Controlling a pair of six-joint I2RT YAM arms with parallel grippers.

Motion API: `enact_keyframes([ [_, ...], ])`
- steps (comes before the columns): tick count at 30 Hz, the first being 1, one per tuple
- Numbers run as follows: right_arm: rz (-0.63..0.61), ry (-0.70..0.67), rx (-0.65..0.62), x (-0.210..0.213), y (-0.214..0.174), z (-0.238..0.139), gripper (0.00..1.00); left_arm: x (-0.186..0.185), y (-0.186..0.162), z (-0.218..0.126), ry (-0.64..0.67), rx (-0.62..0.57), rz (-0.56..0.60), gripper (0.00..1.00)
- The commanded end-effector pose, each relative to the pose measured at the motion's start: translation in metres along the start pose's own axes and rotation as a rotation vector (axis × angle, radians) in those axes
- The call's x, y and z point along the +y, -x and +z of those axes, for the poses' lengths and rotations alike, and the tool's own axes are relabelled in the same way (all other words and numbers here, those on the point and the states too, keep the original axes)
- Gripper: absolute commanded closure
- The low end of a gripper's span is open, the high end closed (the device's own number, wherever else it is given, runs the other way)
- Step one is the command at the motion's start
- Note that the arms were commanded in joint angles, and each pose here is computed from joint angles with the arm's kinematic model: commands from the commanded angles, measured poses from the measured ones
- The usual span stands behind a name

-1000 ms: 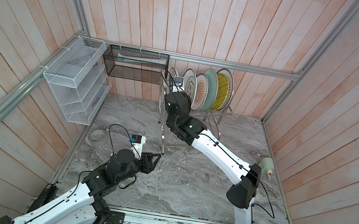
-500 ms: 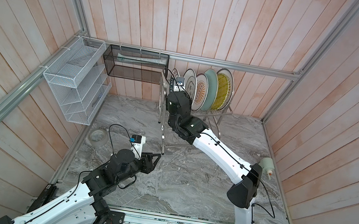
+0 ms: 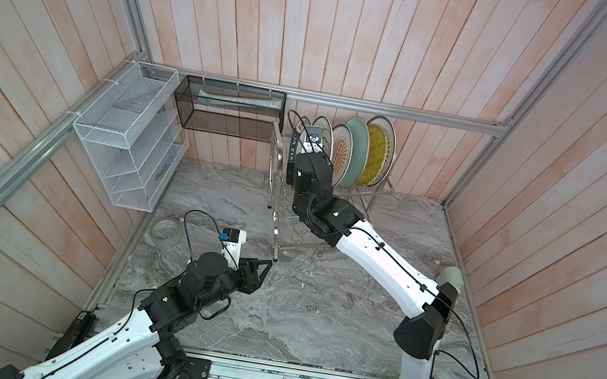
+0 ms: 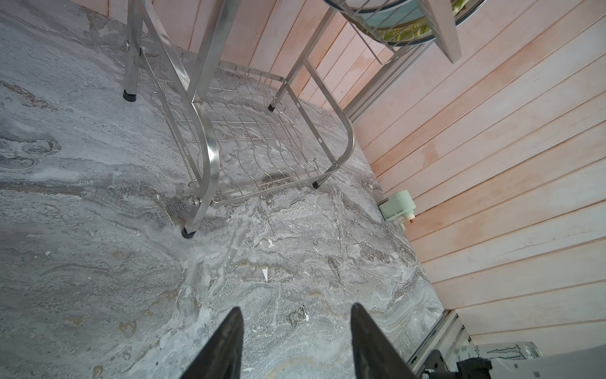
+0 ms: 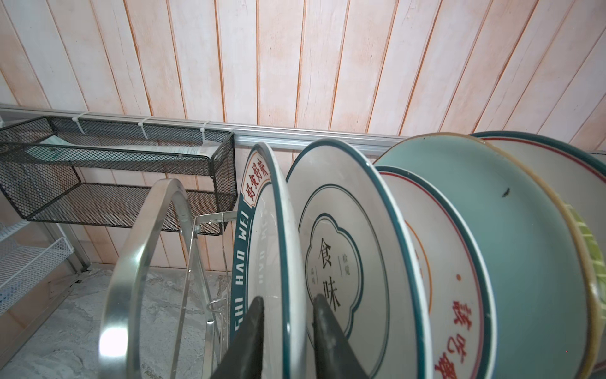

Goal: Load the plates into the dish rack

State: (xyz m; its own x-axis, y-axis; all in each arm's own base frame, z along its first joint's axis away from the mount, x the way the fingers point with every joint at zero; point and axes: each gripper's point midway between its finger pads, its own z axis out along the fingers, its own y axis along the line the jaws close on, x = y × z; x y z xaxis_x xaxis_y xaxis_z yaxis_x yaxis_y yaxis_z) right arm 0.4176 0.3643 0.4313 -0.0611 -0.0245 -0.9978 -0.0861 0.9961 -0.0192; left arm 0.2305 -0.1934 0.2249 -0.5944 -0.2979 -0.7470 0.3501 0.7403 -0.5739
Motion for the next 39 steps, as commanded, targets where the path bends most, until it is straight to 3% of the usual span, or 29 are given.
enact_keyframes([
  [1,0.029,0.009,-0.021,-0.007,0.012,-0.005,0.72,-0.005,0.008,-0.005,-0.005,-0.016,0.005,0.46],
  [26,0.086,0.112,-0.118,-0.025,0.065,-0.038,0.68,-0.003,0.008,-0.004,0.008,-0.011,0.0,0.45],
  [39,0.236,0.087,-0.178,-0.107,0.052,-0.096,0.5,-0.005,0.014,0.005,0.043,0.013,0.051,0.41],
])
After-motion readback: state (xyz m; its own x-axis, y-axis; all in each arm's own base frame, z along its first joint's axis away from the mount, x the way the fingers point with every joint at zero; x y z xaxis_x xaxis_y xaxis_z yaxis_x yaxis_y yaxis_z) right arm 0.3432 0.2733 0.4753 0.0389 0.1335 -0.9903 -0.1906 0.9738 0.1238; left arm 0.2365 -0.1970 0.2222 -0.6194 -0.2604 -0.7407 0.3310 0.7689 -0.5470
